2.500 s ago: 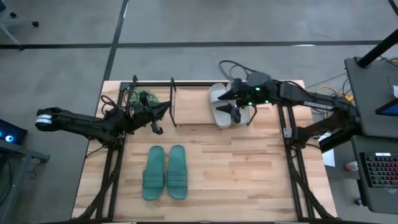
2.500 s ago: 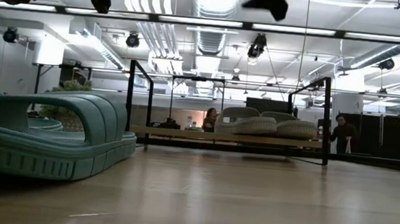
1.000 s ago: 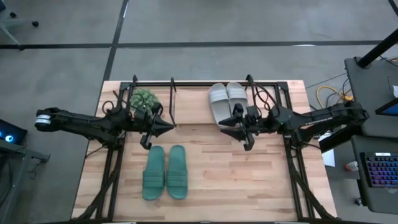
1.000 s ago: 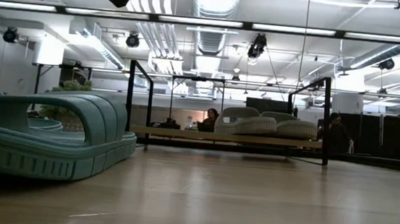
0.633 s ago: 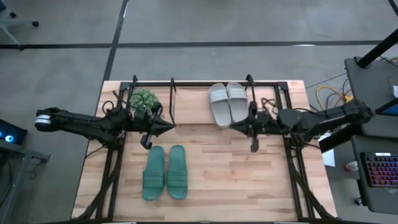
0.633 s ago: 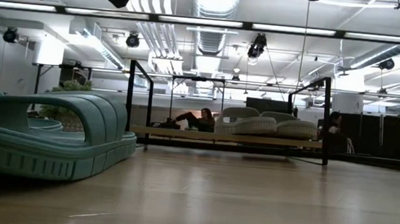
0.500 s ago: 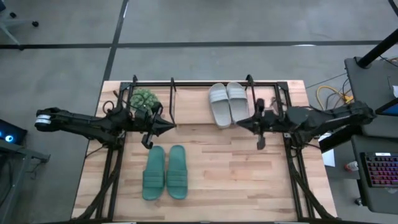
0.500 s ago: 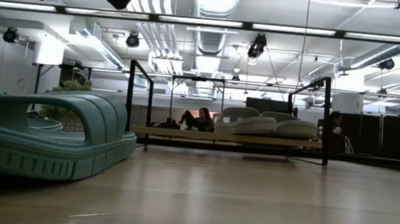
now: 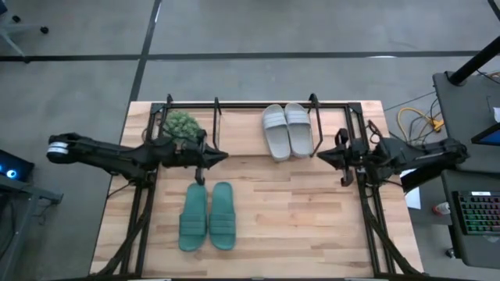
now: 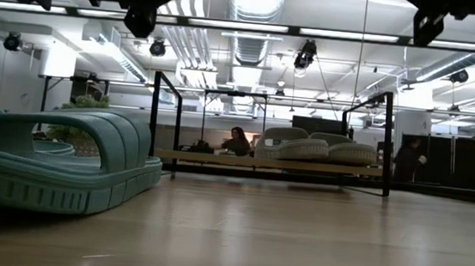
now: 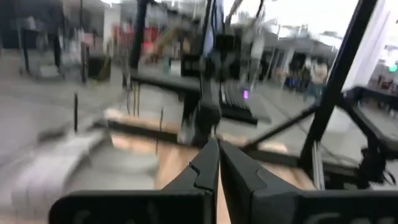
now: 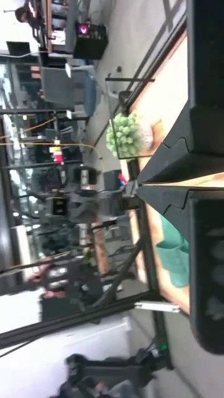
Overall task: Pick and place slides into the shelf
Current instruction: Put the right green slide on the shelf
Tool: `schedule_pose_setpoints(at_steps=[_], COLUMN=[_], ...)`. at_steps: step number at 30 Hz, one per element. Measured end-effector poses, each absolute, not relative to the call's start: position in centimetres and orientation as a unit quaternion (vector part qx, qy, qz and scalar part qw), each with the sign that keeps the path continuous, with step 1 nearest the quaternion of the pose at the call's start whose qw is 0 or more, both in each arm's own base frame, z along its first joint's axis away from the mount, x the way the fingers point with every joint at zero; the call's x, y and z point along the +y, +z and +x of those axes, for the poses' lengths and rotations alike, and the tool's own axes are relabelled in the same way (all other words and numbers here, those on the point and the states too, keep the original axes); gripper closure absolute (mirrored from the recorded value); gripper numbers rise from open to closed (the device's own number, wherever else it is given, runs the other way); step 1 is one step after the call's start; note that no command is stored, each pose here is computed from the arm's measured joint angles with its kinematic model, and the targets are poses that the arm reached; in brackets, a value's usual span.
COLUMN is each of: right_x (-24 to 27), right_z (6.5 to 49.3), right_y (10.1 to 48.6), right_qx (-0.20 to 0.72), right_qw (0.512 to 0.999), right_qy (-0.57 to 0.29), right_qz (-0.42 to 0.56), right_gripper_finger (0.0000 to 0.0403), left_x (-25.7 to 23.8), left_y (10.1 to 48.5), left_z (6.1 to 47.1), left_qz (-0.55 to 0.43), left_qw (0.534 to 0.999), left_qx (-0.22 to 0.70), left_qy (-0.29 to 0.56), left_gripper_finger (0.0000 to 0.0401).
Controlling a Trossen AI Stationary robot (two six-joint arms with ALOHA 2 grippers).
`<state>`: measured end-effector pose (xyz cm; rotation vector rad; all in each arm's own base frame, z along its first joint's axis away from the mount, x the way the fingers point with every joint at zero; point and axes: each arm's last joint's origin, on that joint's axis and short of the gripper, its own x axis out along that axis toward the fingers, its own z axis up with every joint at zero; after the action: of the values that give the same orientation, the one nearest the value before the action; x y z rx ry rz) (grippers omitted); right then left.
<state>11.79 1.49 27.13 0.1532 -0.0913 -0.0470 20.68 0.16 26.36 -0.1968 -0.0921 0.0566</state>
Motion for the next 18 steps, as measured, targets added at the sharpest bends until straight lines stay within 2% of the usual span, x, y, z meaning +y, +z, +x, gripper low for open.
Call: schedule_pose_setpoints(at_steps=[4,8,13,18], right_x=[1.4,1.4,1.3,1.2], right_z=[11.3,11.1,11.2,11.0], right_y=[26.6,26.5,27.1,28.4], right_qx=[-0.076,-0.078,-0.083,-0.099], right_qw=[0.993,0.993,0.993,0.992], right_qy=[-0.022,-0.024,-0.037,-0.037], right_qz=[0.084,0.083,0.08,0.07], right_gripper_finger=[0.0395,0.0395,0.0394,0.0394], left_x=[0.0,-0.3,-0.6,-0.6], left_y=[26.4,27.1,29.3,30.8], left_z=[22.1,23.4,24.3,24.0], left_qz=[-0.101,-0.105,-0.113,-0.121], left_qw=[0.994,0.986,0.978,0.965], left_qx=[0.042,0.129,0.155,0.219], left_qy=[0.01,-0.028,-0.079,-0.079], left_gripper_finger=[0.0375,0.0322,0.0257,0.024])
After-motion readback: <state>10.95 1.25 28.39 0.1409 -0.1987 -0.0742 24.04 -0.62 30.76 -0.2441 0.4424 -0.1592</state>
